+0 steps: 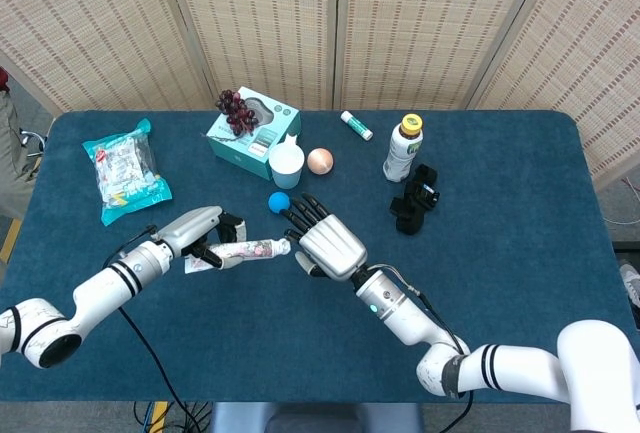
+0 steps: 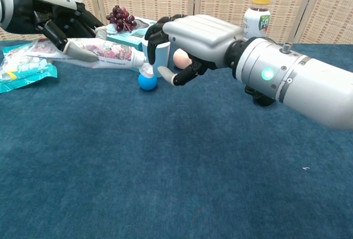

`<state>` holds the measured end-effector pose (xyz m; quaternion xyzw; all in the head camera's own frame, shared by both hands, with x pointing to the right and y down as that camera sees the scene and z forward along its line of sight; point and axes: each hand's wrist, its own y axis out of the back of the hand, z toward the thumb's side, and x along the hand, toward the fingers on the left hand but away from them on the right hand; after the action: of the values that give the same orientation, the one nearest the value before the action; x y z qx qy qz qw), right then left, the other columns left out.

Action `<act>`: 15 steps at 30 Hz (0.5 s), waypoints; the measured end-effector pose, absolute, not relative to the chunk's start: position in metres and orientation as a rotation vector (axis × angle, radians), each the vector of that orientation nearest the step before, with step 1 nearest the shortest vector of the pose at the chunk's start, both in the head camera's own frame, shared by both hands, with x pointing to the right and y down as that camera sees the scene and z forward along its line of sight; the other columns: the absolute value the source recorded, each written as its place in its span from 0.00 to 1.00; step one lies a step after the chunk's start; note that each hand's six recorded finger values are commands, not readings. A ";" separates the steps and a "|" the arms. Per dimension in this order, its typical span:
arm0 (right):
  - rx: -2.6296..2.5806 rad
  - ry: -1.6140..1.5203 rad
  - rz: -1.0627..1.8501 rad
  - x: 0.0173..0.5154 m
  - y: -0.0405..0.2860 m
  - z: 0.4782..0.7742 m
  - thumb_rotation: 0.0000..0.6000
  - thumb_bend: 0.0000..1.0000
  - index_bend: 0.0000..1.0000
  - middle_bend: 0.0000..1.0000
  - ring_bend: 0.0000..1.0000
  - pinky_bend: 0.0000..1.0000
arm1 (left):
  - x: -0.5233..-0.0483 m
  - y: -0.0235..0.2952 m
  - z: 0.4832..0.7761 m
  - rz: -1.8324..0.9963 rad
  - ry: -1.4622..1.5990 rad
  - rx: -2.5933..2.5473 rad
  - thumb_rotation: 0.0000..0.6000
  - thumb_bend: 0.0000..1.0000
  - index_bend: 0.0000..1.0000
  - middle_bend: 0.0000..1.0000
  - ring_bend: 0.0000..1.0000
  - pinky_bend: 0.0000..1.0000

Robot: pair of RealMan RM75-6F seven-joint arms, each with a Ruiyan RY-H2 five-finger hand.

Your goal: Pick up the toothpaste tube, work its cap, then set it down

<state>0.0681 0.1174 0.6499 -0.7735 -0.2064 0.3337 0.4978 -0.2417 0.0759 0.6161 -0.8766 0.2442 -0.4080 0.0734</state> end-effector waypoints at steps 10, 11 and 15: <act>-1.891 -0.500 0.805 0.068 0.120 0.651 0.77 0.47 0.40 0.15 0.00 0.00 | -0.243 0.076 0.614 -1.223 0.735 -2.634 1.00 0.48 0.64 0.70 0.54 0.41; -1.893 -0.505 0.802 0.068 0.119 0.649 0.78 0.47 0.40 0.15 0.00 0.00 | -0.243 0.076 0.614 -1.225 0.733 -2.631 1.00 0.48 0.64 0.70 0.54 0.41; -1.903 -0.530 0.786 0.074 0.117 0.638 0.77 0.47 0.40 0.15 0.00 0.00 | -0.247 0.077 0.618 -1.240 0.712 -2.605 1.00 0.48 0.64 0.70 0.54 0.41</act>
<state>0.0739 0.1173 0.6383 -0.7822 -0.2180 0.3230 0.4862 -0.2468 0.0773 0.6178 -0.8734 0.2389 -0.4159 0.0848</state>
